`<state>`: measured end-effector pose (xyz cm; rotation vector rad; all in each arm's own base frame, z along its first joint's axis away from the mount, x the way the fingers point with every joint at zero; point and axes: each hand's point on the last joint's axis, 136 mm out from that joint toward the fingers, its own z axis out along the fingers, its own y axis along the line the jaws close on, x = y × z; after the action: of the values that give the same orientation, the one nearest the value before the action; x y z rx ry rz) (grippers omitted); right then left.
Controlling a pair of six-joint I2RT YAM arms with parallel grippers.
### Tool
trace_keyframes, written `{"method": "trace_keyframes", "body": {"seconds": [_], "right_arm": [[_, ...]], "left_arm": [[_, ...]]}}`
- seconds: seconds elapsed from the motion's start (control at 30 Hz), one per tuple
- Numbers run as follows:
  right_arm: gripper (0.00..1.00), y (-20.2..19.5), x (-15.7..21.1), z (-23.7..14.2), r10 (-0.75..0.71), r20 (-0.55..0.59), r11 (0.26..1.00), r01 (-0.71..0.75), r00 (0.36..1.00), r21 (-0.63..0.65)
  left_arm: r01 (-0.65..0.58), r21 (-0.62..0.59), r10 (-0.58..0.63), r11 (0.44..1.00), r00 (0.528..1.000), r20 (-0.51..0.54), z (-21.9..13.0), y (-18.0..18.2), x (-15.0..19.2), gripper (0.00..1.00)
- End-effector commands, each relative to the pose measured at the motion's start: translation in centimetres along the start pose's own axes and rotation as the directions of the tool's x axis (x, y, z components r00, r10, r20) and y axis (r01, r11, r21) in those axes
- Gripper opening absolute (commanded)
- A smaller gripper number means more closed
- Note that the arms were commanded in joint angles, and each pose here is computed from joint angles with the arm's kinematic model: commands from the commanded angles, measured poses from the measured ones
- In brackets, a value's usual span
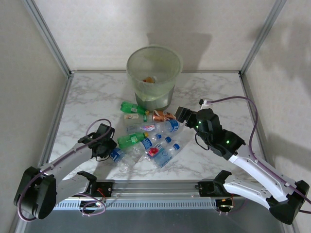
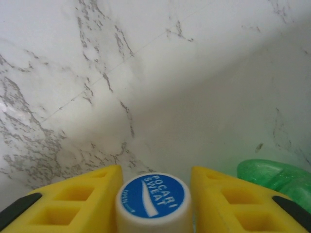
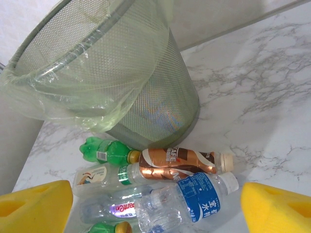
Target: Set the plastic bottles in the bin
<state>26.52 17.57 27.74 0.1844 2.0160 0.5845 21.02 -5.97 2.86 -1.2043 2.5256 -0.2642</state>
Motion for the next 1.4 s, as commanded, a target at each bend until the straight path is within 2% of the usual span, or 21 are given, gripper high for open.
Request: {"method": "trace_keyframes", "body": {"seconds": [0.0, 0.2, 0.4, 0.57, 0.67, 0.9, 1.03, 1.2, 1.37], "right_arm": [[0.89, 0.8, -1.5, -0.5, 0.001, 0.028, 1.0, -0.001, 1.0, -0.006], [0.89, 1.4, -2.4, -0.9, -0.004, 0.046, 1.0, 0.005, 0.999, -0.023], [0.89, 2.9, -3.1, -1.3, -0.023, 0.041, 0.997, 0.026, 0.999, -0.078], [0.89, 5.3, -3.7, -1.6, -0.057, 0.019, 0.984, 0.06, 0.998, -0.166], [0.89, 7.7, -3.9, -2.2, -0.076, 0.006, 0.958, 0.075, 0.997, -0.277], [0.96, 13.1, -4.1, -4.9, -0.131, -0.021, 0.834, 0.099, 0.991, -0.543], [0.99, 14.1, -3.0, -5.0, -0.166, -0.07, 0.801, 0.093, 0.984, -0.592], [0.99, 14.9, -2.1, -4.6, -0.182, -0.108, 0.777, 0.075, 0.977, -0.626], [0.99, 16.2, -2.0, -4.8, -0.181, -0.132, 0.743, 0.048, 0.975, -0.668]], "left_arm": [[0.017, 0.009, -0.017, 1.0, 1.0, 0.012, -0.3, 0.0, -0.4, 0.37], [0.004, 0.054, -0.005, 0.999, 1.0, 0.027, -1.7, -1.7, -1.1, 0.31], [-0.021, 0.126, 0.017, 0.992, 0.999, 0.027, -3.8, -4.2, -1.7, 0.19], [-0.075, 0.23, 0.067, 0.97, 0.997, 0.044, -7.6, -7.8, -2.8, 0.2], [-0.097, 0.354, 0.079, 0.93, 0.995, 0.063, -11.0, -11.3, -3.7, 0.21], [-0.178, 0.6, 0.148, 0.78, 0.984, 0.1, -17.1, -19.8, -4.9, 0.2], [-0.2, 0.73, 0.166, 0.654, 0.979, 0.12, -20.9, -24.2, -5.3, 0.2], [-0.212, 0.859, 0.148, 0.466, 0.976, 0.16, -26.5, -28.9, -6.2, 0.18], [-0.221, 0.902, 0.153, 0.371, 0.972, 0.175, -29.3, -31.3, -6.2, 0.16]]}}
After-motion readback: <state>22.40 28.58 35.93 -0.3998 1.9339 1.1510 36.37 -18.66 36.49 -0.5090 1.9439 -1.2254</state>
